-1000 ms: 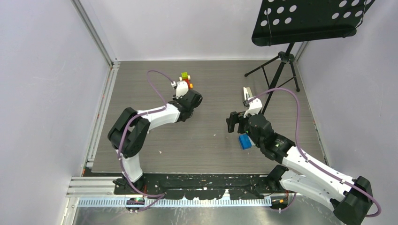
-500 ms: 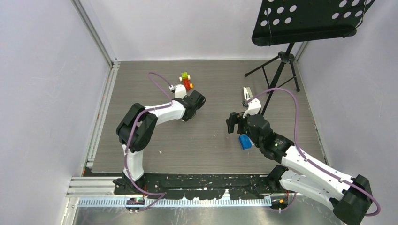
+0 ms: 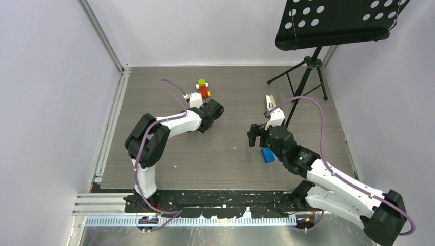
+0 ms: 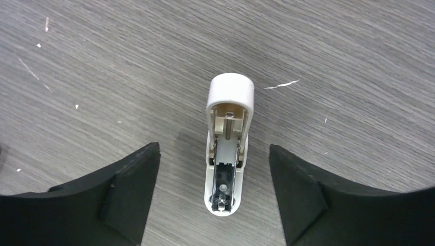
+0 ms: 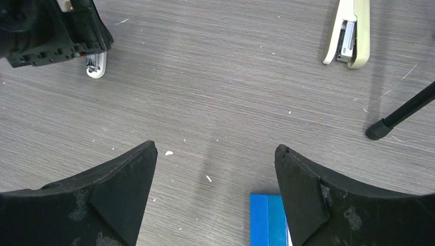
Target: Load the staples into the stapler
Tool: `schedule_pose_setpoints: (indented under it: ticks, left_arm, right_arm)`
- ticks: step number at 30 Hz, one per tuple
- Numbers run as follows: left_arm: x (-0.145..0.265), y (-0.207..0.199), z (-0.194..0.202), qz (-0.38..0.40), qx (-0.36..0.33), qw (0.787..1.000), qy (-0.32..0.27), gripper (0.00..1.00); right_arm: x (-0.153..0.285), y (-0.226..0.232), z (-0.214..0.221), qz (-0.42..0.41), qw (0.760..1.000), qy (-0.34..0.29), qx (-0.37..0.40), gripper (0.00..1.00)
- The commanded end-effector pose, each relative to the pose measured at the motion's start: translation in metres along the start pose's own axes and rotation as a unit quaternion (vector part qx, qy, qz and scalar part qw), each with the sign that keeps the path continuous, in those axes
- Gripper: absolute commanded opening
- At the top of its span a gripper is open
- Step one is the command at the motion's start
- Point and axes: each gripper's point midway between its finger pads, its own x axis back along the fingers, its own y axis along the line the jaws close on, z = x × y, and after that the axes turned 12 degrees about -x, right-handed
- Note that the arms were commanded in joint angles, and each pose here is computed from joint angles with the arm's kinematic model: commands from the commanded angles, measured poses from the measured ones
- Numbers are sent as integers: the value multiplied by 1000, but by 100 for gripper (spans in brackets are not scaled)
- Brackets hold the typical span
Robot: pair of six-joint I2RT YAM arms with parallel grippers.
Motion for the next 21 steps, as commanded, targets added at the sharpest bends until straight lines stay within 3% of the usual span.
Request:
schedule_pose_setpoints:
  ticks: [1, 5, 11, 21]
  left_arm:
    - [23, 16, -26, 6, 23, 999, -26, 86]
    - [39, 24, -34, 23, -9, 999, -29, 99]
    - [72, 35, -44, 80, -104, 991, -24, 100]
    - [133, 69, -64, 186, -125, 969, -104, 100]
  right_arm:
    - [-1, 3, -13, 8, 1000, -14, -15, 89]
    - [-2, 4, -13, 11, 1000, -8, -13, 89]
    - [-12, -4, -19, 49, 999, -4, 2, 90]
    - [-61, -41, -33, 159, 987, 16, 3, 89]
